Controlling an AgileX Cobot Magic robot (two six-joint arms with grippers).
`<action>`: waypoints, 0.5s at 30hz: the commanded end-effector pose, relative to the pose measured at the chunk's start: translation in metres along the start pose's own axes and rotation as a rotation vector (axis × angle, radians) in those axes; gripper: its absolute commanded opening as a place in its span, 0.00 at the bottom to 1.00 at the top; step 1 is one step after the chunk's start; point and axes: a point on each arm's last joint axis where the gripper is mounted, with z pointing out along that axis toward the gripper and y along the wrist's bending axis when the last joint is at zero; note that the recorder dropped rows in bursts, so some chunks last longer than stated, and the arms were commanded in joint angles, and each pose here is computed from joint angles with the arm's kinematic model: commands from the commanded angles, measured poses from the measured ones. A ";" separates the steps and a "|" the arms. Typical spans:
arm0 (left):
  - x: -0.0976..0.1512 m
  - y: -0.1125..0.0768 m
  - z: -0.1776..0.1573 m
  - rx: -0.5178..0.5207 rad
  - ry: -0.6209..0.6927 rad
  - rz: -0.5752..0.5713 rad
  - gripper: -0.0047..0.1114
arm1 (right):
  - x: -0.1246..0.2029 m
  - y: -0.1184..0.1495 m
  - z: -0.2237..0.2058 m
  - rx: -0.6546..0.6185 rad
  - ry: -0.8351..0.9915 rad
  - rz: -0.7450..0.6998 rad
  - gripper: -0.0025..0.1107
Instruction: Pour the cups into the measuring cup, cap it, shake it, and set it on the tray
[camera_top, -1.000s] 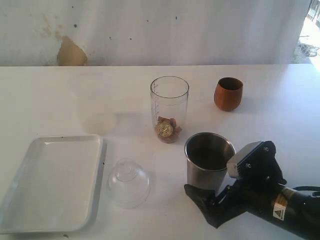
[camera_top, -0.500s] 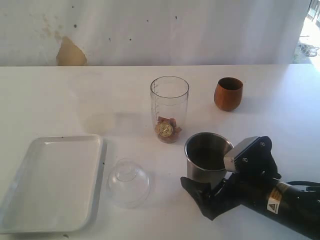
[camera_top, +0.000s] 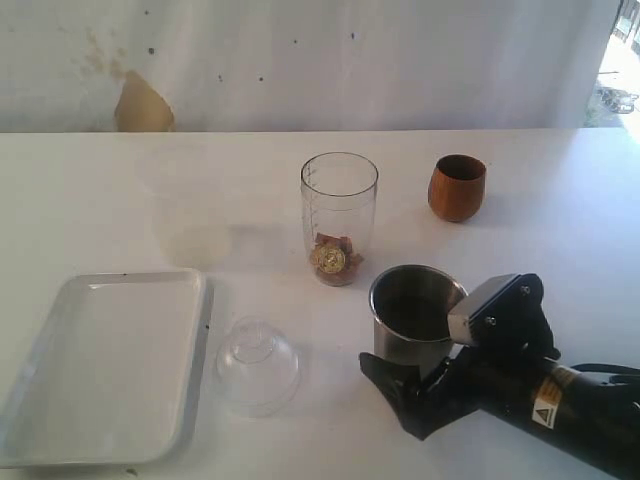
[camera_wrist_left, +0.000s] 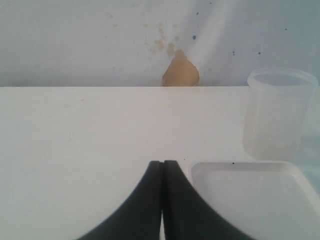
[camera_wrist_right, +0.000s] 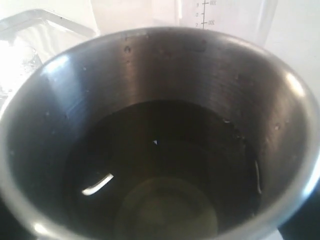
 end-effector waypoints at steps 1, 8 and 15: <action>0.002 0.000 0.000 0.004 0.002 0.002 0.04 | 0.000 0.001 0.002 -0.009 -0.027 -0.007 0.95; 0.002 0.000 0.000 0.004 0.002 0.002 0.04 | 0.002 -0.003 0.011 -0.006 -0.006 -0.009 0.95; 0.002 0.000 0.000 0.004 0.002 0.002 0.04 | 0.004 -0.004 0.015 -0.010 -0.014 -0.005 0.95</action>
